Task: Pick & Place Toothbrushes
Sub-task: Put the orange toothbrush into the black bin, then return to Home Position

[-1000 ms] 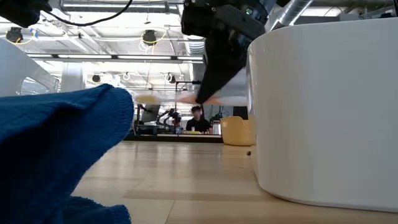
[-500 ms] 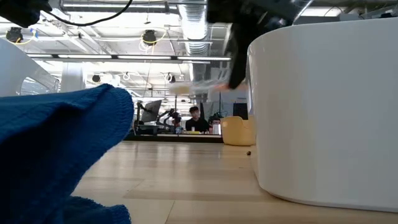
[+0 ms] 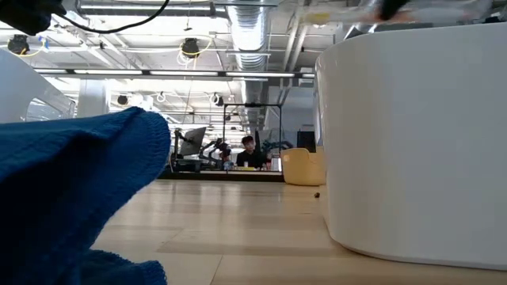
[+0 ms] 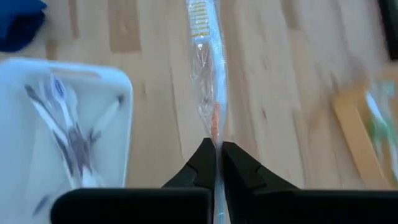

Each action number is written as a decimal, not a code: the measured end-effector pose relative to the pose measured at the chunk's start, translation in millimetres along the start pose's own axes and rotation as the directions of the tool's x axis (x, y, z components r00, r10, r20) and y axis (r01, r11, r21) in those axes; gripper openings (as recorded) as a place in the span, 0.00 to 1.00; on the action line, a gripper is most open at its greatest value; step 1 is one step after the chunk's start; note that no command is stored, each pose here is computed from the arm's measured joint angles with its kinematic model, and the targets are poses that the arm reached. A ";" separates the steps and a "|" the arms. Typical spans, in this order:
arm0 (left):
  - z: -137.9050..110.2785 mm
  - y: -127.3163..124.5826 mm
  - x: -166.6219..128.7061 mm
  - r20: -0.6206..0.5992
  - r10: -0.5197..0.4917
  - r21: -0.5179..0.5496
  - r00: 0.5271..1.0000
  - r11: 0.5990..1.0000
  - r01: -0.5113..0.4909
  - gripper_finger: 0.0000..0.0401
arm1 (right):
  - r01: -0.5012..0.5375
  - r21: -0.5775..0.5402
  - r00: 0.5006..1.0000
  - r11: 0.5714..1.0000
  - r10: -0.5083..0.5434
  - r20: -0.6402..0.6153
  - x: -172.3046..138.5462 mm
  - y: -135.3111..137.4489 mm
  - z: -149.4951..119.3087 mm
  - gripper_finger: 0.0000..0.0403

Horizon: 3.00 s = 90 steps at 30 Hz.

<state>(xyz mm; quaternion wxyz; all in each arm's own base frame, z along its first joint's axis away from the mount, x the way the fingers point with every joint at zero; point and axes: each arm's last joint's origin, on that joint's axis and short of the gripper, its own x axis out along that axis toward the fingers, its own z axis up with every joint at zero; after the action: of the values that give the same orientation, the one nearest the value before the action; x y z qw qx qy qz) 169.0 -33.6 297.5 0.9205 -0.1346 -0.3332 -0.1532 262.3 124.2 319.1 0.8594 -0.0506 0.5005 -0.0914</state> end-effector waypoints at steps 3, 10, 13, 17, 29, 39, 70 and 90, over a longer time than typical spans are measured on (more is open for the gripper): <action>0.0 0.0 0.0 0.000 0.000 0.000 1.000 1.000 0.000 0.01 | 0.030 0.046 0.999 0.999 -0.028 -0.033 -19.3 3.1 -18.3 0.02; 0.0 0.0 0.0 0.001 0.001 0.000 1.000 1.000 -0.001 0.01 | 0.069 0.075 0.987 0.995 -0.058 -0.151 -43.4 25.2 -58.2 0.01; 0.0 0.1 0.0 0.001 0.004 0.000 1.000 1.000 -0.004 0.01 | 0.057 0.080 0.981 0.995 -0.040 -0.191 -47.8 39.8 -70.7 0.01; 0.0 0.1 0.0 0.001 0.004 0.000 1.000 1.000 -0.004 0.01 | 0.017 0.096 0.981 0.995 0.002 -0.192 -61.7 55.0 -88.7 0.01; 0.1 0.7 0.0 0.005 0.026 -0.001 1.000 1.000 -0.026 0.01 | 0.004 0.172 0.968 0.985 0.040 -0.248 -60.9 83.5 -144.3 0.00; -0.1 0.2 0.0 0.004 0.024 -0.006 1.000 1.000 -0.024 0.01 | -0.025 0.213 0.947 0.977 0.091 -0.307 -9.6 94.1 -180.8 0.00; -8.2 -6.9 1.7 -0.005 0.065 -0.021 0.998 0.998 -0.065 0.01 | 0.057 0.289 0.962 0.956 0.025 -0.273 17.8 86.5 -198.1 0.07; -8.3 -7.0 1.7 -0.006 0.064 -0.021 0.998 0.998 -0.064 0.01 | 0.069 0.317 0.962 0.946 0.022 -0.274 17.7 86.2 -198.2 0.21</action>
<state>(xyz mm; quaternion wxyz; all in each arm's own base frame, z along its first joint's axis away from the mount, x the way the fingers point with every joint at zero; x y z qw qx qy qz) 172.4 -43.2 293.5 0.9244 -0.1545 -0.3247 -0.1275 107.7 205.7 190.8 0.7774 0.0982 0.5920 -0.1885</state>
